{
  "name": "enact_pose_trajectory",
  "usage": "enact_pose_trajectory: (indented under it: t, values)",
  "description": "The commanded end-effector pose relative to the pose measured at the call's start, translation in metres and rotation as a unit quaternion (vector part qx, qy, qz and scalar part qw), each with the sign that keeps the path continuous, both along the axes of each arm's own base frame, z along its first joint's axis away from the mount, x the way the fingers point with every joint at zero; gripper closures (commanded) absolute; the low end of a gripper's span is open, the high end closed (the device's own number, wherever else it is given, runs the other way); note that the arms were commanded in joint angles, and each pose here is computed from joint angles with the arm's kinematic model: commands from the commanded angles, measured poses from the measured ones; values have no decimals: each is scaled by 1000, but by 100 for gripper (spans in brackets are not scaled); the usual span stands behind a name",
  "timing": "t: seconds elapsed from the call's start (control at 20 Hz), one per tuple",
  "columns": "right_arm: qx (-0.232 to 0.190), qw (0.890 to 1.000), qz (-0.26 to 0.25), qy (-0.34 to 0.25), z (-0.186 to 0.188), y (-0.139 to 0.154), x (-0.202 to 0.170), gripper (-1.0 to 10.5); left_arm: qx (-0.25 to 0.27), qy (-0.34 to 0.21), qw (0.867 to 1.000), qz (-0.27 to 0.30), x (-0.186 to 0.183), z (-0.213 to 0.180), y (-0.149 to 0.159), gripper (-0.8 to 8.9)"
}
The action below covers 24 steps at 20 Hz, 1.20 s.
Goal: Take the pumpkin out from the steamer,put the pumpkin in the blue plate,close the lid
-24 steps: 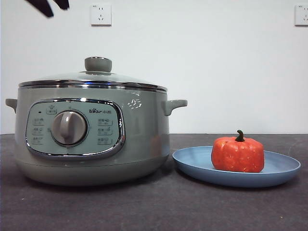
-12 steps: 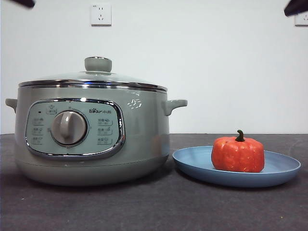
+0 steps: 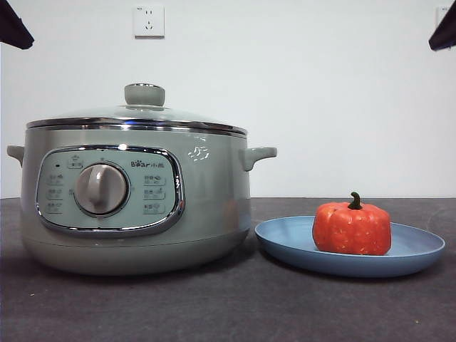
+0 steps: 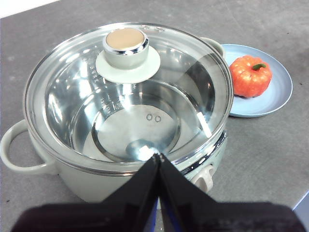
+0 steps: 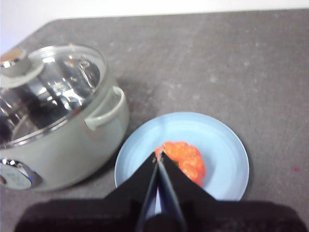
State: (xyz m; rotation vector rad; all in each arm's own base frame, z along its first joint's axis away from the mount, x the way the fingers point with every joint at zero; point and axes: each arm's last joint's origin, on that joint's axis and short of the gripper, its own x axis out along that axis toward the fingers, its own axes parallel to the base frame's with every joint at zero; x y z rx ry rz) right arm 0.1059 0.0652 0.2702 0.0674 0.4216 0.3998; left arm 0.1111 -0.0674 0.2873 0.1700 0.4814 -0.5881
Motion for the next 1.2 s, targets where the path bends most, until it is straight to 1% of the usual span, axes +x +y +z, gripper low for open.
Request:
enact_pose_trajectory:
  t: [0.05, 0.4, 0.45, 0.55, 0.65, 0.75, 0.8, 0.9, 0.95, 1.05, 1.2]
  values:
    - [0, 1000, -3, 10, -3, 0, 0, 946, -3, 0, 1000, 0, 0, 0, 0, 817]
    - [-5, 1000, -4, 16, -5, -1, -1, 946, -4, -3, 1000, -2, -2, 0, 0, 817]
    - [-5, 1000, -4, 17, -5, -1, -1, 946, -10, -15, 1000, 3, -7, 3, 4, 817]
    - [-5, 1000, -3, 17, -5, -1, -1, 946, -39, -59, 997, 7, -26, 13, 17, 817]
    - [-7, 1000, -4, 20, -5, -1, -1, 946, -71, -115, 990, 28, -47, 21, 34, 817]
    - [-7, 1000, -4, 21, -6, -1, -1, 946, -92, -157, 980, 80, -62, 25, 47, 817]
    - [-8, 1000, -4, 21, -6, -1, -1, 946, -93, -172, 975, 106, -66, 24, 51, 817]
    - [-8, 1000, -3, 21, -6, -1, -1, 946, -84, -194, 965, 156, -66, 14, 56, 817]
    - [-8, 1000, -4, 21, -6, -1, -1, 946, -81, -201, 959, 182, -64, 3, 59, 817]
    - [-8, 1000, -4, 21, -6, -1, -1, 946, -76, -210, 951, 214, -53, -22, 61, 816]
    - [-8, 1000, -3, 22, -6, -1, -1, 946, -69, -201, 948, 235, -36, -66, 63, 816]
